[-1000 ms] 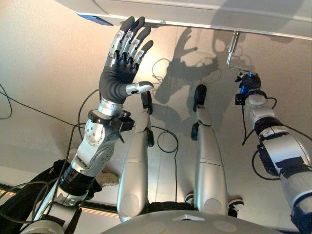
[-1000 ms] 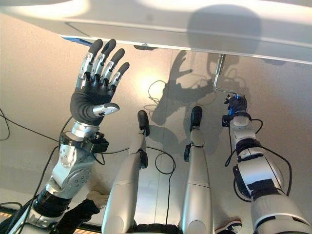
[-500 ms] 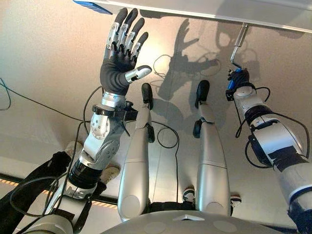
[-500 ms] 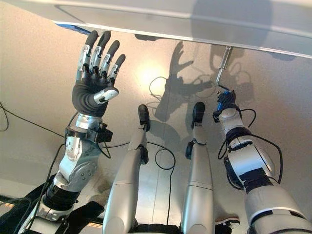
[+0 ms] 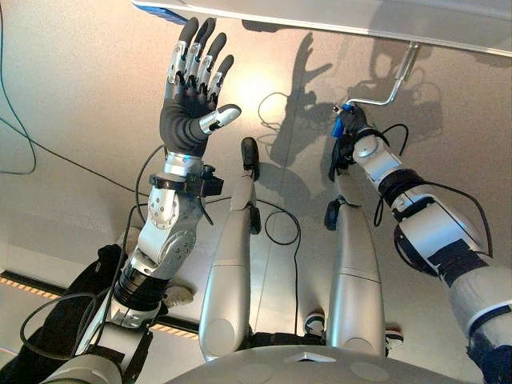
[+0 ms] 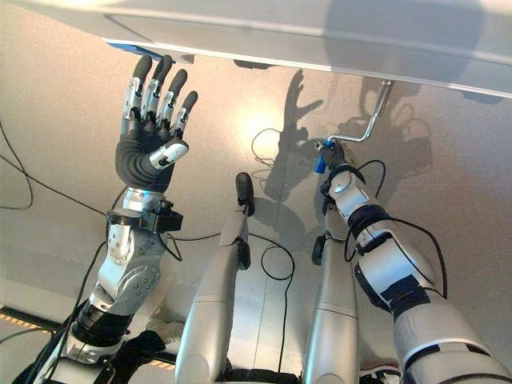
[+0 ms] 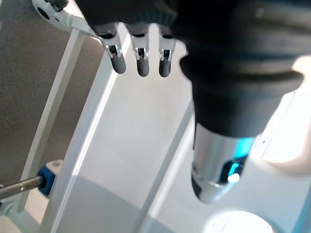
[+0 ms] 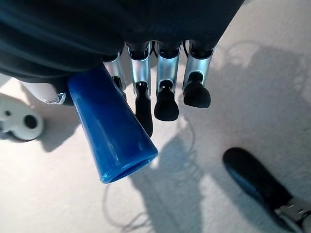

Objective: Raise the hospital bed

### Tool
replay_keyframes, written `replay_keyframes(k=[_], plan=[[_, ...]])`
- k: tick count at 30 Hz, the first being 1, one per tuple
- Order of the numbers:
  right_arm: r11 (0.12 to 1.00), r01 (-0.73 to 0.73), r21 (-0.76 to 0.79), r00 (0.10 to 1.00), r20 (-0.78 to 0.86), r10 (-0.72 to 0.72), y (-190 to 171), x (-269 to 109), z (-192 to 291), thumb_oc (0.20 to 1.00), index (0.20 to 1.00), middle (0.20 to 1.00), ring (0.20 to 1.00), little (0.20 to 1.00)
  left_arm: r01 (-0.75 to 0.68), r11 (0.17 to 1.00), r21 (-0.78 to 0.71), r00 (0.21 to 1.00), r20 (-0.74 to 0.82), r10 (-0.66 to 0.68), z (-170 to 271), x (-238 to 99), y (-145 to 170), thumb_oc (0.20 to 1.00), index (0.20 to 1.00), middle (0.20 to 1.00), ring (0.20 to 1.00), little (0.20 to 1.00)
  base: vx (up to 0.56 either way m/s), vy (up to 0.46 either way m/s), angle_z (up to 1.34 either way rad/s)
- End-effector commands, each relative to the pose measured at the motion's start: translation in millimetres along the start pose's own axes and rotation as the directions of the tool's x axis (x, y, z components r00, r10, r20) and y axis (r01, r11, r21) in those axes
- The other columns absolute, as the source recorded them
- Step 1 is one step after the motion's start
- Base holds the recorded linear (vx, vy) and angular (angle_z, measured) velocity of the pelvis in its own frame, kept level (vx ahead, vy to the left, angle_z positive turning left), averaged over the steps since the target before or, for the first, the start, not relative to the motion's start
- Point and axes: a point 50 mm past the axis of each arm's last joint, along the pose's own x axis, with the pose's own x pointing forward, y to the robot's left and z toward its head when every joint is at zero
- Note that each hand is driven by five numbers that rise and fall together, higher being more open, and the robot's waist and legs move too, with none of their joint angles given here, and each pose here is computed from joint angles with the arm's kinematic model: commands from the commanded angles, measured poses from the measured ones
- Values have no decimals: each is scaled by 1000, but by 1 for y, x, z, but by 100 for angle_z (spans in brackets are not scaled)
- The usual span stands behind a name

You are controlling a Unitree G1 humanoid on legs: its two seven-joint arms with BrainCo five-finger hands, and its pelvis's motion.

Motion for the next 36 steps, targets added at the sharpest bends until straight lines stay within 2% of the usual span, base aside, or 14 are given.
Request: replay_keyframes(k=[1, 2, 3, 7, 10, 15, 17, 19, 20, 26, 33, 34, 35, 36], plan=[[890, -457, -6, 728, 572, 378, 123, -68, 153, 200, 200, 200, 200, 200, 116, 993, -14, 987, 112, -113, 22, -6, -20, 1000, 1000, 1000, 1000, 1000, 0, 3, -6], [890, -457, -6, 728, 572, 378, 123, -68, 153, 200, 200, 200, 200, 200, 116, 993, -14, 987, 112, -113, 22, -6, -20, 1000, 1000, 1000, 1000, 1000, 5, 14, -4], [878, -471, 92, 693, 653, 304, 110, -75, 166, 200, 200, 200, 200, 200, 112, 994, -13, 988, 110, -110, 22, -8, -19, 1000, 1000, 1000, 1000, 1000, 0, 0, 0], [835, -481, 268, 588, 805, 81, 60, -94, 172, 200, 200, 200, 200, 200, 105, 994, 39, 989, 104, -108, 23, -12, -13, 1000, 1000, 1000, 1000, 1000, 0, 0, 0], [804, -469, 365, 531, 844, -73, 21, -108, 156, 200, 200, 200, 200, 200, 104, 992, 65, 989, 100, -110, 23, -14, -11, 1000, 1000, 1000, 1000, 1000, 0, -10, -2], [772, -453, 447, 484, 850, -208, -16, -126, 130, 200, 200, 200, 200, 200, 108, 990, 90, 989, 91, -117, 23, -18, -9, 1000, 1000, 1000, 1000, 1000, 0, -46, -5], [716, -420, 558, 497, 801, -333, -43, -132, 107, 200, 200, 200, 200, 200, 113, 989, 93, 988, 93, -122, 26, -21, -7, 1000, 1000, 1000, 1000, 1000, -6, -84, -3], [699, -407, 589, 510, 781, -361, -47, -133, 99, 200, 200, 200, 200, 200, 111, 990, 90, 989, 92, -119, 27, -22, -6, 1000, 1000, 1000, 1000, 1000, 0, -60, -3], [662, -364, 654, 523, 733, -436, -62, -136, 83, 200, 200, 200, 200, 200, 108, 990, 89, 989, 87, -116, 28, -25, -4, 1000, 1000, 1000, 1000, 1000, 1, -50, -4], [572, -261, 777, 541, 609, -581, -87, -140, 52, 200, 200, 200, 200, 200, 107, 990, 90, 988, 99, -116, 34, -28, 1, 1000, 1000, 1000, 1000, 1000, 0, -96, -3], [410, 97, 907, 568, 288, -771, -124, -127, -10, 200, 200, 200, 200, 200, 88, 994, 70, 987, 132, -97, 42, -29, 6, 1000, 1000, 1000, 1000, 1000, 4, -85, -2], [409, 96, 907, 564, 289, -773, -125, -127, -9, 200, 200, 200, 200, 200, 90, 993, 70, 986, 135, -99, 42, -28, 6, 1000, 1000, 1000, 1000, 1000, 11, -60, -1], [397, 202, 896, 564, 225, -794, -131, -123, -24, 200, 200, 200, 200, 200, 87, 994, 73, 985, 144, -97, 45, -29, 6, 1000, 1000, 1000, 1000, 1000, -11, -42, -1], [396, 202, 896, 561, 226, -797, -132, -123, -23, 200, 200, 200, 200, 200, 89, 993, 73, 984, 147, -99, 45, -28, 6, 1000, 1000, 1000, 1000, 1000, 32, -63, -2]])
